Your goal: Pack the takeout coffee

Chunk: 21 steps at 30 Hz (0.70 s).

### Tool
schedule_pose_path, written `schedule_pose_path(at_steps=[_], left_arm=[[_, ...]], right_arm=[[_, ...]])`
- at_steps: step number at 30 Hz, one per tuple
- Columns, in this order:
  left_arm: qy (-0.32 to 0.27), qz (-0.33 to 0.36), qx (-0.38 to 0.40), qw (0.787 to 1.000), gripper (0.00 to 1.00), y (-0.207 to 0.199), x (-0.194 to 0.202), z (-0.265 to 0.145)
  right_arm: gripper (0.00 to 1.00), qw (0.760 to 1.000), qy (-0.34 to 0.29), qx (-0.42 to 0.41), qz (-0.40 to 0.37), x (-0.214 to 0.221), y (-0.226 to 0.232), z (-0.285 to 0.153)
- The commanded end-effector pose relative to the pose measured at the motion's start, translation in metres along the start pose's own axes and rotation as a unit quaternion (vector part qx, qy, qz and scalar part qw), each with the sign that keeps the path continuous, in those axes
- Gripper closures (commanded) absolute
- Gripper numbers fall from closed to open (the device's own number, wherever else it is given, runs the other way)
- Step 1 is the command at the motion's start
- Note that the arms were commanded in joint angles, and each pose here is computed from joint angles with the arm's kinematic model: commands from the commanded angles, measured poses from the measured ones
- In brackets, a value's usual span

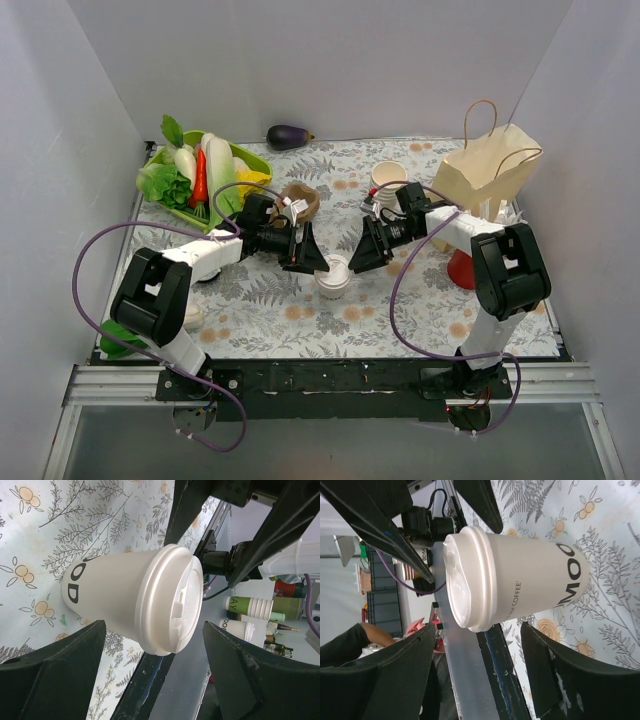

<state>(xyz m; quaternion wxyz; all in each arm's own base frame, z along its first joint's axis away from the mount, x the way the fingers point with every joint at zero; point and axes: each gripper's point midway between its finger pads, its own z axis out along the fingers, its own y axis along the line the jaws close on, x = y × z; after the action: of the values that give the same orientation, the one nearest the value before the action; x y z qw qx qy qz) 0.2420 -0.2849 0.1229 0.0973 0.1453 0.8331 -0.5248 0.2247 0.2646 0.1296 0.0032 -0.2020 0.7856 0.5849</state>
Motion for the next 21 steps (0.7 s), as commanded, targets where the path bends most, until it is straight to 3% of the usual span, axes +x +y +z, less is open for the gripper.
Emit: schedule_pose_path(at_steps=[1, 7, 21], left_arm=[[0.007, 0.01, 0.018, 1.0, 0.23, -0.007, 0.003, -0.004], [0.011, 0.0, 0.018, 1.0, 0.25, -0.001, 0.004, 0.002], [0.02, -0.015, 0.014, 1.0, 0.27, 0.009, 0.002, 0.007]], right_arm=[[0.24, 0.999, -0.023, -0.002, -0.024, -0.023, 0.007, -0.004], [0.24, 0.999, -0.024, 0.002, -0.023, -0.046, -0.004, 0.0], [0.29, 1.0, -0.002, -0.005, -0.009, -0.038, -0.017, 0.017]])
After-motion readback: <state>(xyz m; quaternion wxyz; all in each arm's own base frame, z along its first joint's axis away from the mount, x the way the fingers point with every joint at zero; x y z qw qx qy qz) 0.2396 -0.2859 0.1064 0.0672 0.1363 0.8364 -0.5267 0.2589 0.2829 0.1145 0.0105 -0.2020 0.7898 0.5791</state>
